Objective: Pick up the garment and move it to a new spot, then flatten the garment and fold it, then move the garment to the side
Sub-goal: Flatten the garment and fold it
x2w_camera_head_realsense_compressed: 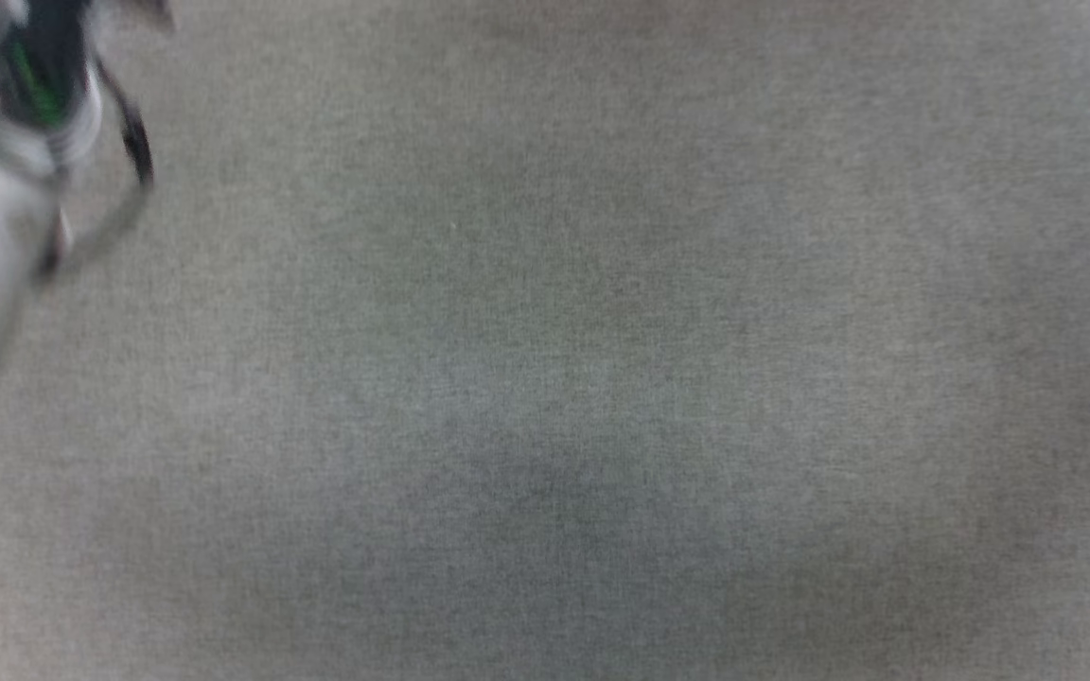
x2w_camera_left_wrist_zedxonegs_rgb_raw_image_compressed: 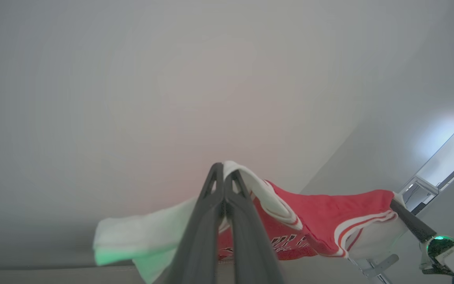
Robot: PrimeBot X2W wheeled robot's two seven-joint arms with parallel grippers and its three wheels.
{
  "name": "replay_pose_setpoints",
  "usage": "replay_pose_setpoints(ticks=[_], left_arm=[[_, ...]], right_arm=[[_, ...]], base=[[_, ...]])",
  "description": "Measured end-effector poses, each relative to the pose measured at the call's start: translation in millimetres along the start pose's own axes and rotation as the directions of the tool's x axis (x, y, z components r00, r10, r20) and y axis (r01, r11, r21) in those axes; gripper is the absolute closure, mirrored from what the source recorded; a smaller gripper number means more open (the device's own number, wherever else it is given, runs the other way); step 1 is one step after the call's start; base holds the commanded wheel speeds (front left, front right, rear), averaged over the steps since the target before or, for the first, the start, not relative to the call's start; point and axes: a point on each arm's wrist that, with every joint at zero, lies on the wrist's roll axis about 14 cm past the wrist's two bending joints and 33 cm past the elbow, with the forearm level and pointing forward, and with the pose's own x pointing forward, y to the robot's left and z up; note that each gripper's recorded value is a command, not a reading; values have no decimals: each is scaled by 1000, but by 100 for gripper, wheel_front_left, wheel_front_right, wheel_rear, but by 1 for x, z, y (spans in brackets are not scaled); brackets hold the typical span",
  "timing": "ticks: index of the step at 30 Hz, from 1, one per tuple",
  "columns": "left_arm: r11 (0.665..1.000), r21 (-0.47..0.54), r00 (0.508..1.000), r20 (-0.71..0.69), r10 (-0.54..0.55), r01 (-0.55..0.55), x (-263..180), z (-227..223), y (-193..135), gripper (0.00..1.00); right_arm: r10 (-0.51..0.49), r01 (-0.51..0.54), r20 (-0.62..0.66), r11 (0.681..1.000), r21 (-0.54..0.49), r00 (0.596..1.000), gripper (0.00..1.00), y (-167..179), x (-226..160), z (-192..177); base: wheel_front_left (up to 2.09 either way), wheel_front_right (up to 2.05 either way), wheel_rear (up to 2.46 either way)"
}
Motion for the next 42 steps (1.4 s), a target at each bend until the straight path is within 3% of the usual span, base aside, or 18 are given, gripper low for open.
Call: replay_pose_setpoints(ticks=[9, 12, 21, 29, 37, 42], left_arm=[[982, -187, 984, -166, -62, 30, -97, -64, -17, 100], [975, -222, 975, -211, -68, 20, -132, -76, -24, 100], [956, -291, 934, -331, -135, 35, -221, -105, -65, 100], [945, -321, 902, -388, -189, 60, -265, -100, -87, 100], [942, -334, 881, -439, -174, 19, -291, -107, -89, 100], [941, -337, 854, -500, -142, -41, -301, -131, -80, 100]], right_arm=[[80, -62, -211, 994, 89, 974, 100, -14, -103, -66], [92, -60, -265, 990, 127, 960, 100, -17, -138, -70], [97, -64, -329, 992, 109, 939, 100, -25, -223, -56], [88, -43, -424, 992, 114, 901, 100, -24, -278, -67], [50, 31, -472, 986, 162, 880, 100, -15, -318, -76], [61, 43, -554, 984, 173, 830, 100, -4, -329, -97]], base=[[0, 0, 0], [0, 0, 0], [0, 0, 0], [0, 0, 0], [0, 0, 0], [0, 0, 0]])
